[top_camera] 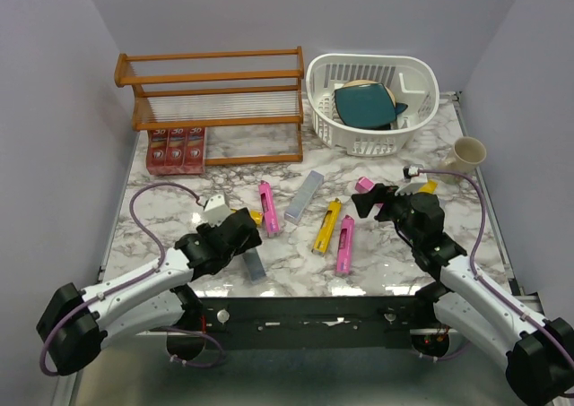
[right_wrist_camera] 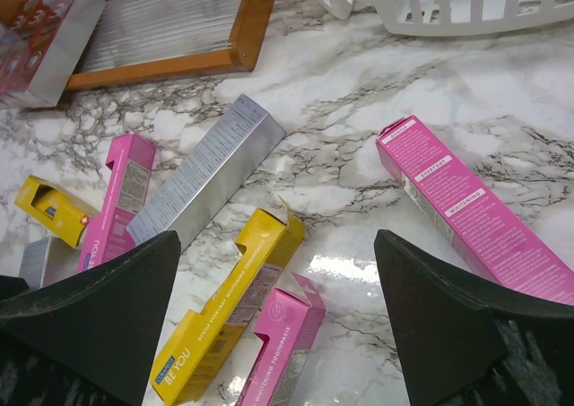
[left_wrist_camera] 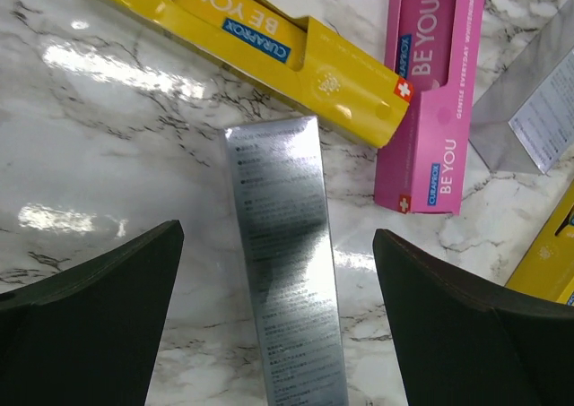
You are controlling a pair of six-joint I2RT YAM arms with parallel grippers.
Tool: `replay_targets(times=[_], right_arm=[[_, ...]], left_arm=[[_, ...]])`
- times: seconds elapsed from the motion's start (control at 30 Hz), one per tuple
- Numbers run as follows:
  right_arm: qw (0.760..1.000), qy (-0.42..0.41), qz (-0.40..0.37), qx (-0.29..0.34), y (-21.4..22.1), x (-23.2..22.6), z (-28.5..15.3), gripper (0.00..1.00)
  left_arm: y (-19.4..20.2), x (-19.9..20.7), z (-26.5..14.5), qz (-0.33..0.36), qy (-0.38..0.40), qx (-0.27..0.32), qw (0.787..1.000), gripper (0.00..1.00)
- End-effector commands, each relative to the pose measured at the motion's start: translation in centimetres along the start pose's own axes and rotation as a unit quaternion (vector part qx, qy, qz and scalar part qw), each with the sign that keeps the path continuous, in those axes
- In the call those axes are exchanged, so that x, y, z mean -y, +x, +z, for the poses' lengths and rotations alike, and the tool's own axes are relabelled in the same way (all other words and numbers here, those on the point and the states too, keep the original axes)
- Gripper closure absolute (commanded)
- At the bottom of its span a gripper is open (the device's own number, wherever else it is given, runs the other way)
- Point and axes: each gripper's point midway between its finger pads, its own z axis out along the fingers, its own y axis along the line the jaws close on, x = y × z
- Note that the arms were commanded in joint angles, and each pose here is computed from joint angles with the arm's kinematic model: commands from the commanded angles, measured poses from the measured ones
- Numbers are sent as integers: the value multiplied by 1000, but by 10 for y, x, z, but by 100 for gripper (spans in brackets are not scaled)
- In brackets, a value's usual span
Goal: Place and organize the toothpastes onto the shelf
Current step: Pick up the toothpaste from the center of the board.
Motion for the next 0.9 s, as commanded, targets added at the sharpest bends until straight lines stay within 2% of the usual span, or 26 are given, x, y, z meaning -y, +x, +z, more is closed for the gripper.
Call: replay_targets(times=[0.0,0.13,0.27,0.47,0.67,0.8,0.87], right_arm=[[1000,-13,-4,22,-18,-9,1,2],[1000,-12,-4,22,-18,-8,2,2],[1000,-13,-4,17,-16,-8,3,3],[1000,-13,-3,18,-17,-8,3,2],[1000,-12,-3,16,-16,-8,4,2],[1000,-25,-4,10,-13,-13,4,3],[1000,-27,-3,10,-13,-13,4,3]], left_arm=[[-3,15,2,-31,-22,32,999,2],[14,6,-2,2,-73,26,997,2],[30,9,-8,8,-80,16,997,4],[57,11,-9,46,-94,-8,995,13],[69,15,-11,64,-96,-17,993,30],[70,22,-14,69,-84,-24,994,48],[71,22,-16,68,-81,-27,994,53]])
